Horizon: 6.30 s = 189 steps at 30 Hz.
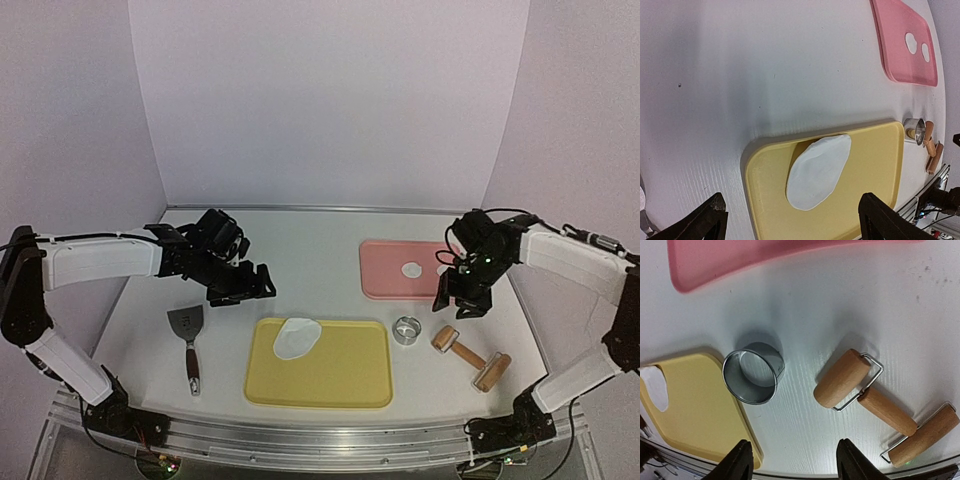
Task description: Roll out the dumpling wrappers from the dough
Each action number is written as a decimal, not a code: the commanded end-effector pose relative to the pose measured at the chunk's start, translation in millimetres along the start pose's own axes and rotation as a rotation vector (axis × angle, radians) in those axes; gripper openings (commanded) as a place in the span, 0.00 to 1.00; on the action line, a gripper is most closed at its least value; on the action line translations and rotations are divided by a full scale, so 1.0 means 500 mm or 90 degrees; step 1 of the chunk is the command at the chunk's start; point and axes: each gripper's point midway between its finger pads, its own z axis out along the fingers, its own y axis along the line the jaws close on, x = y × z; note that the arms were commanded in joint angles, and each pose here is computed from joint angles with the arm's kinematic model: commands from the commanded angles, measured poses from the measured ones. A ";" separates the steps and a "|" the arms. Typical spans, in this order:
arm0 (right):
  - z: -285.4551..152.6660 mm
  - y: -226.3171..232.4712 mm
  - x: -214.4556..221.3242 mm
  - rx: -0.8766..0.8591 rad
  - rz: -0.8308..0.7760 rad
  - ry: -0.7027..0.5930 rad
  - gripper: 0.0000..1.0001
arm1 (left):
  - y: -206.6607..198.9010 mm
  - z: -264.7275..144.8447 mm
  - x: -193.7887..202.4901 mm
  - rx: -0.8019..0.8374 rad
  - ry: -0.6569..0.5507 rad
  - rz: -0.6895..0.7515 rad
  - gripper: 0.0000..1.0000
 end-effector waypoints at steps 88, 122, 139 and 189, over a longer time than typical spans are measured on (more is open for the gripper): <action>0.139 0.615 0.146 -0.092 -0.339 0.079 0.00 | -0.048 0.029 0.027 0.093 0.041 -0.053 0.48; 0.199 0.562 0.171 -0.027 -0.345 0.112 0.00 | -0.061 0.057 0.071 0.112 0.085 -0.044 0.42; 0.212 0.560 0.172 -0.019 -0.341 0.113 0.00 | -0.047 0.092 0.098 0.091 0.122 -0.051 0.32; 0.256 0.543 0.197 0.005 -0.304 0.151 0.00 | -0.019 0.160 0.138 0.059 0.181 -0.039 0.00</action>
